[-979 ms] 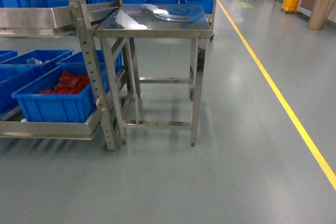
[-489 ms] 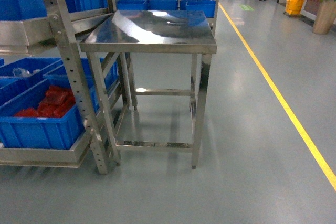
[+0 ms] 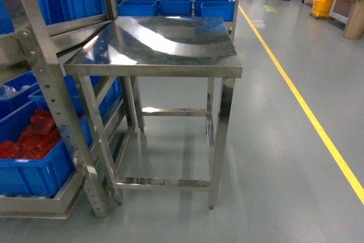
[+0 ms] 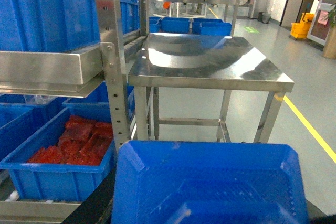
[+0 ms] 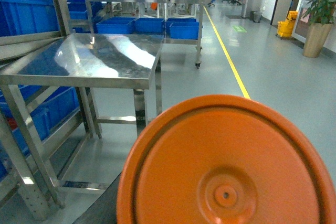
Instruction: Sort blue parts and orange caps into right shelf containers
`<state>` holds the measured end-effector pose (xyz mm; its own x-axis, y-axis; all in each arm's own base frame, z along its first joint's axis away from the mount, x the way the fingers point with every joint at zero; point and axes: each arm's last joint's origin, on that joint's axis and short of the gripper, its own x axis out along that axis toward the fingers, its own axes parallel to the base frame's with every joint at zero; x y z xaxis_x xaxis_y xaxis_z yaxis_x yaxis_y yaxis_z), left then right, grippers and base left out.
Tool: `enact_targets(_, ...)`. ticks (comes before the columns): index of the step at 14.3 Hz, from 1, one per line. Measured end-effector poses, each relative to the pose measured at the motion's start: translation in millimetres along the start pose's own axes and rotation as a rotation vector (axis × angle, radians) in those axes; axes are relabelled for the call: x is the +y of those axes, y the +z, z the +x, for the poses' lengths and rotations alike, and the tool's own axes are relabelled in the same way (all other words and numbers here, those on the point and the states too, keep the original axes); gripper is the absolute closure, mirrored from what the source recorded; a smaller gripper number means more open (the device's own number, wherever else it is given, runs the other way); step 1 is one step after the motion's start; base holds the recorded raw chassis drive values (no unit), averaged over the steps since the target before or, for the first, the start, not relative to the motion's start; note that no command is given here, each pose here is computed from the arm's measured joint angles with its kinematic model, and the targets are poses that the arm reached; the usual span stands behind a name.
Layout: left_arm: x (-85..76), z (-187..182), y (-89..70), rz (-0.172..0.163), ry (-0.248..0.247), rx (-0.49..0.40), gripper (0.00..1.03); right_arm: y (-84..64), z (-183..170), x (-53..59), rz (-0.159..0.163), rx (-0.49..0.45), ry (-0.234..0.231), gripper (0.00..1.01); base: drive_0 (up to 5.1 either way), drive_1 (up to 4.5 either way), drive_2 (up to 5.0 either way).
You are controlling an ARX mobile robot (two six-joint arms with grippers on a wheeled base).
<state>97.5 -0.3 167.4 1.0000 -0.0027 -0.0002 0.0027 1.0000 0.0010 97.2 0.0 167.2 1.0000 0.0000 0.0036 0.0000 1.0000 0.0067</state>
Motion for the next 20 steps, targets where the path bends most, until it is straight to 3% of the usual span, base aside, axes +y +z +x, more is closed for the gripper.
enact_targets(4,0.0,0.0,-0.6,0.0,0.001,0.006,0.59,-0.6,0.0,0.0,0.0,0.006,0.0,0.57,0.0,2.17,-2.1)
enact_targets(20,0.2,0.0,-0.3,0.0,0.002,0.003,0.59,-0.1,0.0,-0.1,0.0,0.001,-0.002,0.57,-4.9,2.43,2.7)
